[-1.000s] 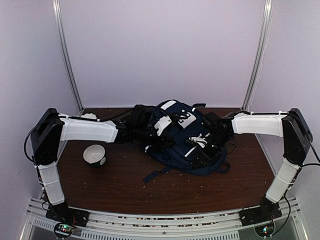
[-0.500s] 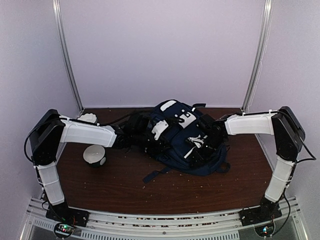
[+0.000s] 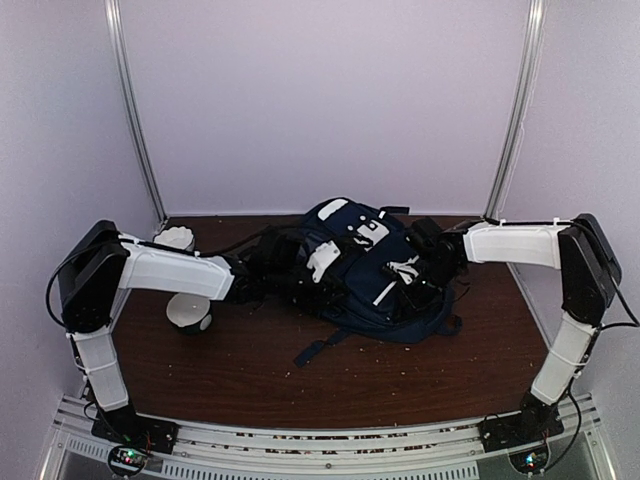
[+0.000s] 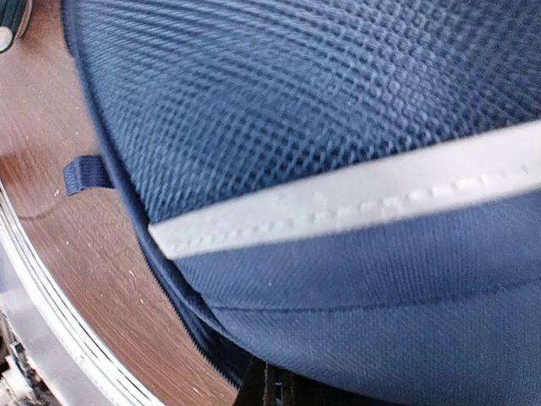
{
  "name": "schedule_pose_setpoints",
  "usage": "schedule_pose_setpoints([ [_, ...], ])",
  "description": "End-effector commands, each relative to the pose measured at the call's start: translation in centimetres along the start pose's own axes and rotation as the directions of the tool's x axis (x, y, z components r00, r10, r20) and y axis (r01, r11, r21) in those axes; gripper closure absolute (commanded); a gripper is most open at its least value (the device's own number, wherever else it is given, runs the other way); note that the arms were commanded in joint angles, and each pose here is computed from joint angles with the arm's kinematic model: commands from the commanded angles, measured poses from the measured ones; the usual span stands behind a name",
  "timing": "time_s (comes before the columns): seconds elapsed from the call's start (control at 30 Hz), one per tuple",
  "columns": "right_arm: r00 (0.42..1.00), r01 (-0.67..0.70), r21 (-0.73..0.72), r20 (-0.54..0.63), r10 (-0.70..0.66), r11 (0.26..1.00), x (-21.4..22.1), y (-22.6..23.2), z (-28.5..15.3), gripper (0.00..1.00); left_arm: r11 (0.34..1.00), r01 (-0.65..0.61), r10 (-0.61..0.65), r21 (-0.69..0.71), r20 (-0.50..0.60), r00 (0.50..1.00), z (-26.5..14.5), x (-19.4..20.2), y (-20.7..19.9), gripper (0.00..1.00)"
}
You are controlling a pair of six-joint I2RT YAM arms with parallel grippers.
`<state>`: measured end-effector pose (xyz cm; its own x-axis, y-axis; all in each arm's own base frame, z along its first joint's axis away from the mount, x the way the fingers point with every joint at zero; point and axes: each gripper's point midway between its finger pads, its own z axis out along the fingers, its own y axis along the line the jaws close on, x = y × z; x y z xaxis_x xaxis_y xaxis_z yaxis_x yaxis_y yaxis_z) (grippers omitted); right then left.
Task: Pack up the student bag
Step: Hold the upper front pocket of the student bag.
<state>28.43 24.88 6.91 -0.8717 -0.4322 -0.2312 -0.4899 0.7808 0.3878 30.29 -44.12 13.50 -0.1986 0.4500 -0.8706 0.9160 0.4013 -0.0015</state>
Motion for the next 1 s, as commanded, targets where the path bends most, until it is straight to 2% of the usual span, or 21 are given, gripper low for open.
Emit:
schedule_pose_setpoints([
  [0.0, 0.989, 0.125, 0.039, 0.074, -0.127, 0.991, -1.5, 0.0, -2.6, 1.00, 0.984, -0.176, 0.177, -0.017, 0.074, 0.981, -0.5, -2.0, -1.9, 0.64],
  [0.03, 0.988, 0.141, 0.034, 0.061, -0.143, 0.989, -1.3, 0.1, -2.6, 1.00, 0.971, -0.240, 0.240, -0.016, 0.082, 0.967, -0.4, -2.1, -2.8, 0.62],
  [0.1, 0.985, 0.172, 0.027, 0.025, -0.173, 0.985, -0.8, 0.1, -2.7, 1.00, 0.923, -0.382, 0.384, -0.035, 0.090, 0.919, -0.2, -2.2, -4.6, 0.38],
  [0.13, 0.982, 0.188, 0.014, 0.012, -0.188, 0.982, -0.5, 0.3, -2.8, 1.00, 0.884, -0.461, 0.466, -0.072, 0.080, 0.881, -0.1, -2.2, -5.0, 0.37],
  [0.23, 0.973, 0.231, 0.006, 0.001, -0.231, 0.973, 0.0, 0.3, -3.3, 1.00, 0.819, -0.562, 0.571, -0.115, 0.069, 0.818, 0.6, -2.4, -5.9, 0.37],
  [0.43, 0.956, 0.290, 0.006, 0.048, -0.290, 0.957, -0.4, 0.8, -5.1, 1.00, 0.757, -0.628, 0.648, -0.183, 0.085, 0.757, 1.9, -3.6, -5.5, 0.37],
  [0.8, 0.951, 0.303, -0.010, 0.066, -0.302, 0.953, -0.5, 1.2, -5.7, 1.00, 0.686, -0.716, 0.723, -0.127, 0.014, 0.690, 6.2, -2.7, -5.7, 0.54],
  [0.97, 0.950, 0.305, -0.010, 0.076, -0.303, 0.952, -0.6, 1.3, -5.9, 1.00, 0.644, -0.753, 0.753, -0.135, -0.063, 0.655, 7.9, -1.6, -5.2, 0.60],
])
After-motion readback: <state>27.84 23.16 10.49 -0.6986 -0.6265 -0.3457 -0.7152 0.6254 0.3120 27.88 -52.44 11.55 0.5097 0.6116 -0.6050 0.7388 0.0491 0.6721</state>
